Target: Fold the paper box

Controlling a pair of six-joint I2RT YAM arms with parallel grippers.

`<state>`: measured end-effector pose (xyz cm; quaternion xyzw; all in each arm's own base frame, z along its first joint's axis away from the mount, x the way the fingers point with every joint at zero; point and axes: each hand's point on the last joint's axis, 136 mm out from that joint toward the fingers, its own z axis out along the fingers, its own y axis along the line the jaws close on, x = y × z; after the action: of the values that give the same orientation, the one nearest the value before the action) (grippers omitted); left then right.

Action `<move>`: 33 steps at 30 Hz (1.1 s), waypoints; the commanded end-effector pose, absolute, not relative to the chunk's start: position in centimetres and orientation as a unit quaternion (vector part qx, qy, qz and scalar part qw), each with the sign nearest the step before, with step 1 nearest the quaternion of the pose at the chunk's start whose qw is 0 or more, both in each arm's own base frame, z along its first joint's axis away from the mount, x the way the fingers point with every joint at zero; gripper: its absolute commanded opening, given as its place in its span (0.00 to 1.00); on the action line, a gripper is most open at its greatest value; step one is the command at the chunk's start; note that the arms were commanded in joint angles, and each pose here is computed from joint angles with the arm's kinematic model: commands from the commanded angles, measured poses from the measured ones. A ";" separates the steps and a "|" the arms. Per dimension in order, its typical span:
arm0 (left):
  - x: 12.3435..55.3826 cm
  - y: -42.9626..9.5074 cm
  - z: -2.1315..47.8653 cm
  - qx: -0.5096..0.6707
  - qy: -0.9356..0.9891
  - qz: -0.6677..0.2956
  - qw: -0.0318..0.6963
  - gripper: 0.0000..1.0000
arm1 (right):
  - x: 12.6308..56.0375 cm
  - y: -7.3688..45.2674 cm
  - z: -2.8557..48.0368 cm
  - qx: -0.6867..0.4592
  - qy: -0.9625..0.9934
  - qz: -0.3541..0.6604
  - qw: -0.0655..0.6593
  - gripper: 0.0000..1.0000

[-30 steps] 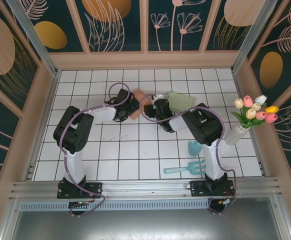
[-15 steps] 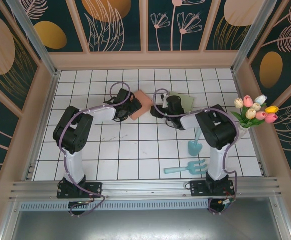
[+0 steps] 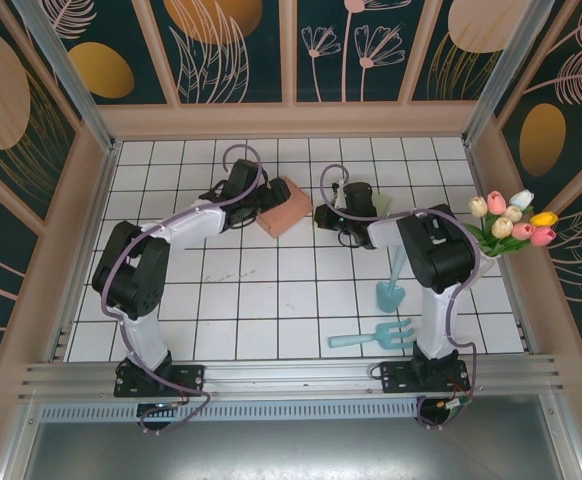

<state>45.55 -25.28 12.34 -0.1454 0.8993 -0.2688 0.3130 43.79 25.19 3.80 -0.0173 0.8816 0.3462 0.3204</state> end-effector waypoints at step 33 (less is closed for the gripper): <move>46.9 -36.9 6.4 0.028 0.868 -0.450 0.210 0.83 | 46.0 31.6 4.5 -0.105 0.853 0.432 0.272 0.04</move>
<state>52.87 -28.90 4.69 -0.0399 0.8928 -0.3442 0.2878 47.68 27.06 2.96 -0.0352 0.8828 0.3672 0.2910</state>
